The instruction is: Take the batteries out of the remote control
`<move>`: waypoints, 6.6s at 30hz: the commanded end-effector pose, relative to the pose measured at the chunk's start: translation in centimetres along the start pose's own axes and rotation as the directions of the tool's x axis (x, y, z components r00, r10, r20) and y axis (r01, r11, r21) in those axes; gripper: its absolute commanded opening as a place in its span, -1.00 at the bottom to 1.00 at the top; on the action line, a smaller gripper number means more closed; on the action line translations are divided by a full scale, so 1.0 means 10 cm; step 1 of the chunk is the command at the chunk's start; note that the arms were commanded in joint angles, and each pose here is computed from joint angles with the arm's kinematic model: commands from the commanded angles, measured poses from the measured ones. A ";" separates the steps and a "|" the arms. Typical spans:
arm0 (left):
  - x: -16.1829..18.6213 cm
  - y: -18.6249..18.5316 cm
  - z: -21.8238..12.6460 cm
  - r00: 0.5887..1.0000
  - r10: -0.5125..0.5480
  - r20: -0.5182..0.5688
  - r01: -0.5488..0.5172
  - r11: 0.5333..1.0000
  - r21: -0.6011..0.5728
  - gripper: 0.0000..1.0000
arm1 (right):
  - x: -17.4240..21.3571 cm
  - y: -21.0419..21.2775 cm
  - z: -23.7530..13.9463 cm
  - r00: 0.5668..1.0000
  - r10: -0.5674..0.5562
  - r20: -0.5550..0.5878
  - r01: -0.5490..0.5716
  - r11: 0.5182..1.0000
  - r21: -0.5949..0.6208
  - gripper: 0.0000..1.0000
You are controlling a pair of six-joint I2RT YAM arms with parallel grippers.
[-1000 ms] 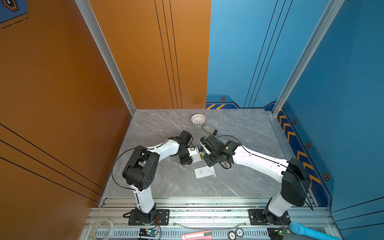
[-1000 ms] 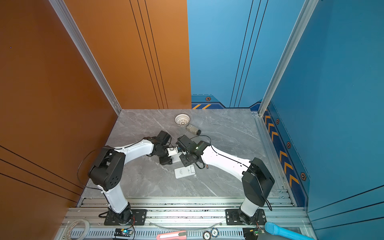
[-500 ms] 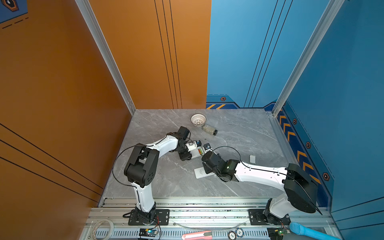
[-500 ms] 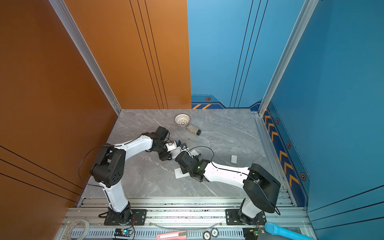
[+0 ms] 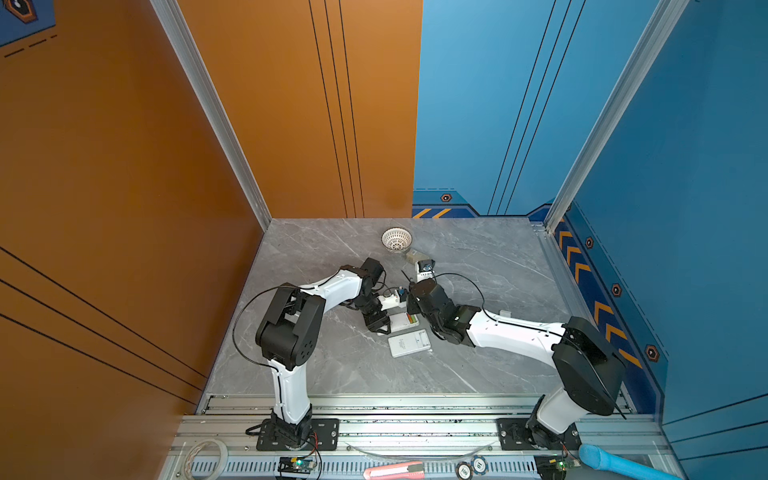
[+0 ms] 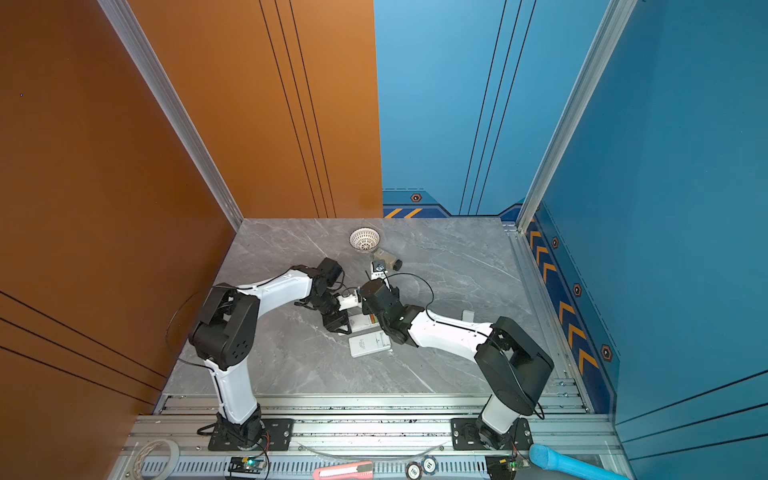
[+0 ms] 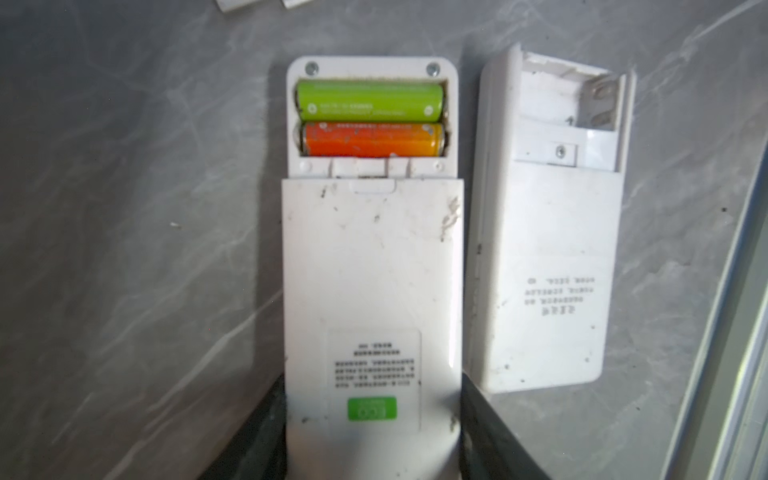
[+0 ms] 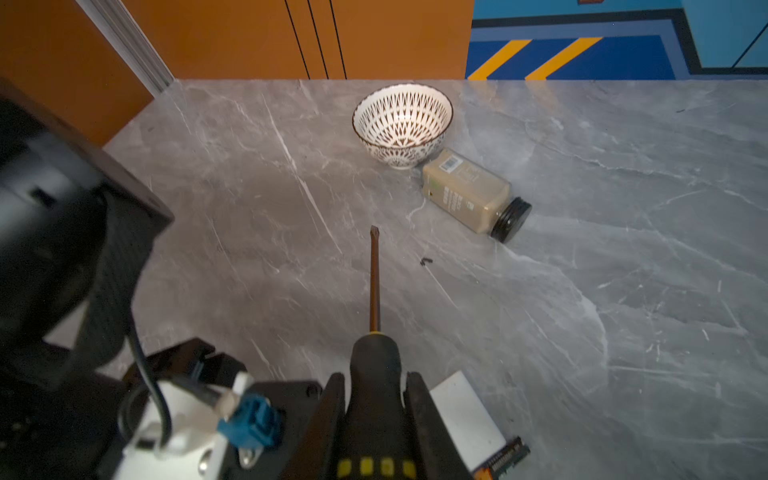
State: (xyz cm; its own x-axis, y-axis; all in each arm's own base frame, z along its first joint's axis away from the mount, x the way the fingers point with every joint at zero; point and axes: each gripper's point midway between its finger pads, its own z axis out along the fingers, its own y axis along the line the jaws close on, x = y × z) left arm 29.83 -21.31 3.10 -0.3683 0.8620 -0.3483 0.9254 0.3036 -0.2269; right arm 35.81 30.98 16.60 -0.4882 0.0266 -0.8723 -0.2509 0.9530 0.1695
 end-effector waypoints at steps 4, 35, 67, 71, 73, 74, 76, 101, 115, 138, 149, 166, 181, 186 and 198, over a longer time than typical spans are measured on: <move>0.09 0.07 -0.07 0.998 -0.064 -0.002 0.064 0.998 0.001 -1.00 | -0.19 -0.04 -0.04 0.996 0.021 -0.083 -0.024 0.999 -0.035 -1.00; 0.56 0.28 -0.08 0.997 0.017 -0.072 -0.041 0.936 -0.350 0.46 | 0.34 0.04 -0.51 0.664 -0.291 -0.689 0.153 0.955 -0.256 -1.00; 0.63 0.38 -0.07 0.981 0.078 -0.178 -0.160 0.844 -0.512 -0.96 | 0.42 0.18 -0.41 0.593 -0.357 -0.722 0.229 0.934 -0.274 -1.00; 0.61 0.37 -0.06 0.981 0.086 -0.174 -0.164 0.847 -0.505 -0.98 | 0.41 0.18 -0.37 0.598 -0.355 -0.719 0.239 0.935 -0.263 -1.00; 0.61 0.37 -0.05 0.981 0.086 -0.175 -0.164 0.849 -0.502 -0.98 | 0.39 0.18 -0.34 0.604 -0.354 -0.714 0.244 0.935 -0.258 -1.00; 0.60 0.37 -0.05 0.981 0.089 -0.174 -0.166 0.850 -0.500 -0.99 | 0.38 0.19 -0.33 0.609 -0.354 -0.710 0.245 0.935 -0.257 -1.00; 0.60 0.36 -0.05 0.981 0.090 -0.173 -0.166 0.850 -0.499 -0.99 | 0.37 0.20 -0.31 0.616 -0.350 -0.706 0.238 0.937 -0.256 -1.00; 0.57 0.37 -0.05 0.982 0.098 -0.163 -0.166 0.857 -0.488 -1.00 | 0.45 0.24 -0.18 0.608 -0.346 -0.715 0.218 0.938 -0.268 -1.00; 0.54 0.32 -0.07 0.982 0.110 -0.151 -0.168 0.870 -0.463 -1.00 | 0.56 0.16 -0.16 0.570 -0.449 -0.689 0.415 0.880 -0.231 -1.00; 0.37 -0.03 -0.04 0.983 0.182 -0.029 -0.182 0.938 -0.296 -1.00 | 0.94 0.48 -0.04 0.810 -0.357 -0.465 0.333 0.933 -0.137 -1.00; 0.28 -0.14 -0.01 0.984 0.177 0.035 -0.165 0.962 -0.216 -1.00 | 0.84 0.34 -0.02 0.935 -0.200 -0.294 0.190 0.980 -0.062 -1.00; 0.20 -0.26 0.01 0.985 0.113 0.128 -0.100 0.990 -0.103 -1.00 | 0.70 0.42 0.06 0.974 -0.125 -0.190 0.113 0.991 -0.076 -1.00; 0.14 -0.26 -0.03 0.983 0.013 0.184 -0.012 1.000 -0.008 -1.00 | 0.55 0.45 0.13 0.995 -0.002 -0.102 -0.012 0.991 -0.133 -1.00; 0.13 -0.25 -0.04 0.982 -0.005 0.188 0.002 1.000 0.018 -1.00 | 0.46 0.48 0.17 0.995 0.065 -0.080 -0.077 0.984 -0.163 -1.00; 0.13 -0.24 -0.03 0.984 -0.016 0.180 0.012 1.000 0.023 -1.00 | 0.38 0.39 0.26 0.954 0.276 -0.114 -0.294 0.933 -0.205 -1.00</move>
State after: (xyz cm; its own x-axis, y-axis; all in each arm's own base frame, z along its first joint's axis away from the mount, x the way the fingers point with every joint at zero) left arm 37.26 -15.53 4.69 -0.4418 0.7478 -0.4956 0.8113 0.5688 0.1351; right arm 32.97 33.41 10.38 -0.6766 0.0875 -0.7312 -0.2498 0.9067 0.3397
